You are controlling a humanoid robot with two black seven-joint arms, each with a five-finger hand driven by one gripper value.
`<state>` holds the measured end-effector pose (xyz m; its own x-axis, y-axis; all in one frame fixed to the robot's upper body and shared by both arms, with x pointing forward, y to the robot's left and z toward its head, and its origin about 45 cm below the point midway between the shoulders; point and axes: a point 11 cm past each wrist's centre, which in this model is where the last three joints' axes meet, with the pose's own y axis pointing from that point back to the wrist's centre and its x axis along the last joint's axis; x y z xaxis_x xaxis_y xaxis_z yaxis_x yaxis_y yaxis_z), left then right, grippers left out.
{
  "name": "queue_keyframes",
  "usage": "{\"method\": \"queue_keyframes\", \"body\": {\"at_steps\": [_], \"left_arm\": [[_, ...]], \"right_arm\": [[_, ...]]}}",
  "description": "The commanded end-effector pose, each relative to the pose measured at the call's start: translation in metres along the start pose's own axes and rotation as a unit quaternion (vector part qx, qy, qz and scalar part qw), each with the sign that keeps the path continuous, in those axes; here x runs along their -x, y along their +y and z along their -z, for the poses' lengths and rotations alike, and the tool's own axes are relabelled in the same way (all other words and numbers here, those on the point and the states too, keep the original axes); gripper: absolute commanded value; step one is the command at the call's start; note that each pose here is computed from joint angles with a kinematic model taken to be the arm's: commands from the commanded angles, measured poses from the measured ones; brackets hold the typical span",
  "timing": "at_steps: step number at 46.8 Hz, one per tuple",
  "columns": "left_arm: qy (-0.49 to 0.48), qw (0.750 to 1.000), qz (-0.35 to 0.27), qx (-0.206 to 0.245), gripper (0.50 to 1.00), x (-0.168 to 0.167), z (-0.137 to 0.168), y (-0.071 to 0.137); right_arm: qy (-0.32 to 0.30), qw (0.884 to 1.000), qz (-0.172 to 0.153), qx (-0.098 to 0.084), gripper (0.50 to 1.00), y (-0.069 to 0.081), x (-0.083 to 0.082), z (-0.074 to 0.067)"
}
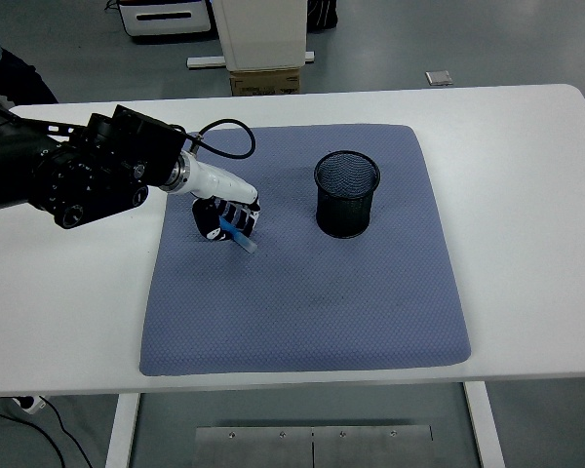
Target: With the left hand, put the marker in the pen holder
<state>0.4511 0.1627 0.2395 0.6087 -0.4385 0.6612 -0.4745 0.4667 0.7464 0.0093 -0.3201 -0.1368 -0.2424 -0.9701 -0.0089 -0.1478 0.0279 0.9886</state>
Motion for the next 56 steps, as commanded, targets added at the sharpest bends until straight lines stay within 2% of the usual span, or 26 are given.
{"method": "queue_keyframes", "body": {"at_steps": [1, 26, 33, 45, 56], "left_arm": [[0.001, 1.000, -0.003, 0.002, 0.500, -0.002, 0.000, 0.001], [0.004, 0.999, -0.034, 0.011, 0.500, -0.029, -0.006, 0.010], [0.008, 0.998, -0.064, 0.023, 0.500, -0.054, -0.014, 0.019], [0.006, 0.996, -0.081, 0.032, 0.500, -0.071, -0.022, 0.025], [0.032, 0.992, -0.103, 0.059, 0.500, -0.091, -0.037, 0.031]], "right_arm": [[0.000, 1.000, 0.000, 0.000, 1.000, 0.000, 0.000, 0.000], [0.000, 1.000, 0.000, -0.001, 1.000, 0.000, 0.000, 0.001], [0.000, 1.000, 0.000, -0.001, 1.000, 0.000, 0.000, 0.001], [0.000, 1.000, 0.000, 0.001, 1.000, 0.000, 0.000, 0.000], [0.000, 1.000, 0.000, 0.000, 1.000, 0.000, 0.000, 0.000]]}}
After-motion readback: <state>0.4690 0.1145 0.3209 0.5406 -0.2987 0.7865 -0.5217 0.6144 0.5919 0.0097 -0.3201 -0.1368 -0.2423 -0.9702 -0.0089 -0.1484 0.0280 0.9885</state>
